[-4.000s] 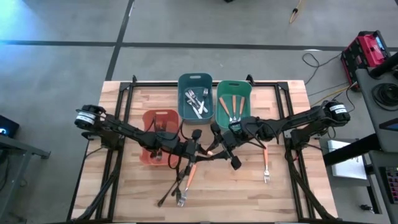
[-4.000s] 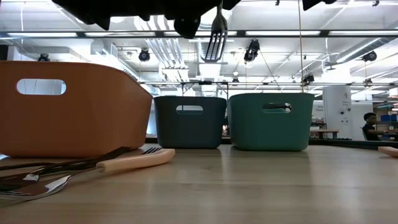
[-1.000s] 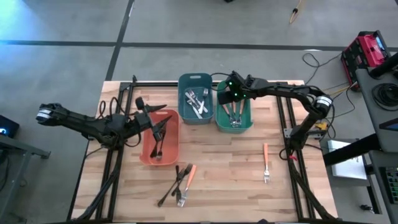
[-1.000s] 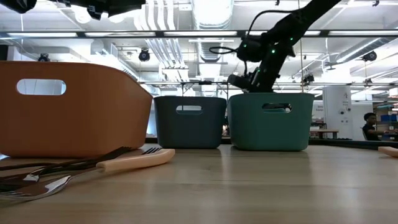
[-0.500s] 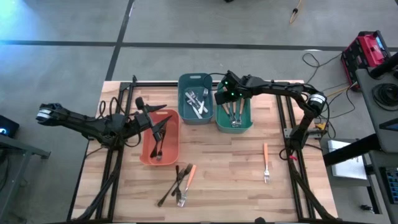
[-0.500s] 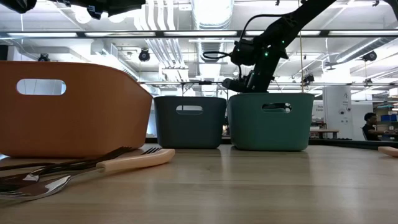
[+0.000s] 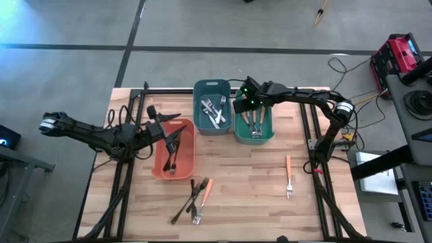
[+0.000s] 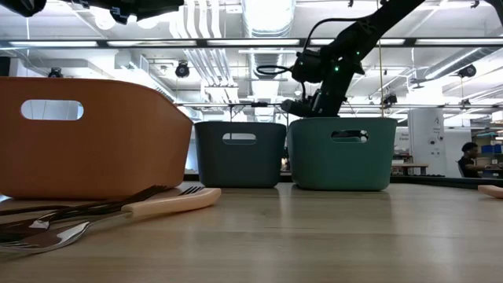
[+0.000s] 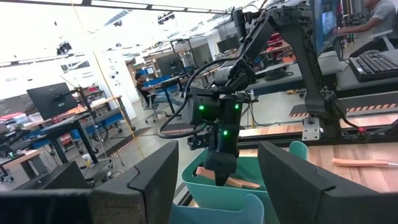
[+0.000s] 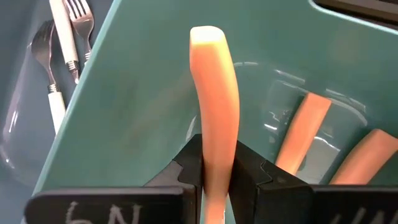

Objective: Sort silverware by color (type)
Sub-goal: Put the orange fork into the green bin

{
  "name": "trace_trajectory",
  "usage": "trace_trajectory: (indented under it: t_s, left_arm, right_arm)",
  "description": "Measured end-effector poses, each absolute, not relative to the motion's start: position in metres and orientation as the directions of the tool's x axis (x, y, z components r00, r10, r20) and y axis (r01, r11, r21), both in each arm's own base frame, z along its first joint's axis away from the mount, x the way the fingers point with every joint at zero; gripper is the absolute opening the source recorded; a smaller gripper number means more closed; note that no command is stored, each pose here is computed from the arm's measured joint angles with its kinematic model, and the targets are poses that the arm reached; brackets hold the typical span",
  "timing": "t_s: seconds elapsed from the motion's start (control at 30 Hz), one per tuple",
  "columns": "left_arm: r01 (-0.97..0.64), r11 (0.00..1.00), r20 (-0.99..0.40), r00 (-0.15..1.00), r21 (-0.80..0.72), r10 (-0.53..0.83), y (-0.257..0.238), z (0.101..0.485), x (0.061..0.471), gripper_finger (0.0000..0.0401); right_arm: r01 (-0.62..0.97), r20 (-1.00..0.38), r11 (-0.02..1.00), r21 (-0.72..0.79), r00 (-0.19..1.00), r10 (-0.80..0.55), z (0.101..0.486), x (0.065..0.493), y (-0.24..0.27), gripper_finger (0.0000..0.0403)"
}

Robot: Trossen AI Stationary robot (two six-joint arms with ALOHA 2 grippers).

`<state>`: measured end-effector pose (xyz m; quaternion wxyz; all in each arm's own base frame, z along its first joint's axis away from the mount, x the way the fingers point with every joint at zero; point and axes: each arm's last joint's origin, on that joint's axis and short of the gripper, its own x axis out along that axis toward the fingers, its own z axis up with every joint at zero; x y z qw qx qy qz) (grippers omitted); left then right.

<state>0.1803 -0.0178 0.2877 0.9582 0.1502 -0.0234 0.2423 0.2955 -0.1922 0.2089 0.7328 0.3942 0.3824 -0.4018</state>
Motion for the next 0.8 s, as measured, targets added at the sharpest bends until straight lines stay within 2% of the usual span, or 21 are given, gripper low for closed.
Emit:
trace_trajectory:
  t_s: [0.63, 0.8]
  left_arm:
    - [-0.471, 0.837, 0.118, 0.881, 0.277, 0.457, -0.0178, 0.2877, 0.1803, 0.0204]
    - [-0.471, 0.837, 0.118, 0.881, 0.277, 0.457, -0.0178, 0.2877, 0.1803, 0.0204]
  right_arm:
    - [0.908, -0.888, 0.334, 0.253, 0.355, -0.293, 0.2021, 0.292, -0.1906, 0.0038]
    - [0.909, -0.889, 0.334, 0.249, 0.351, -0.293, 0.2009, 0.2914, -0.1903, 0.0057]
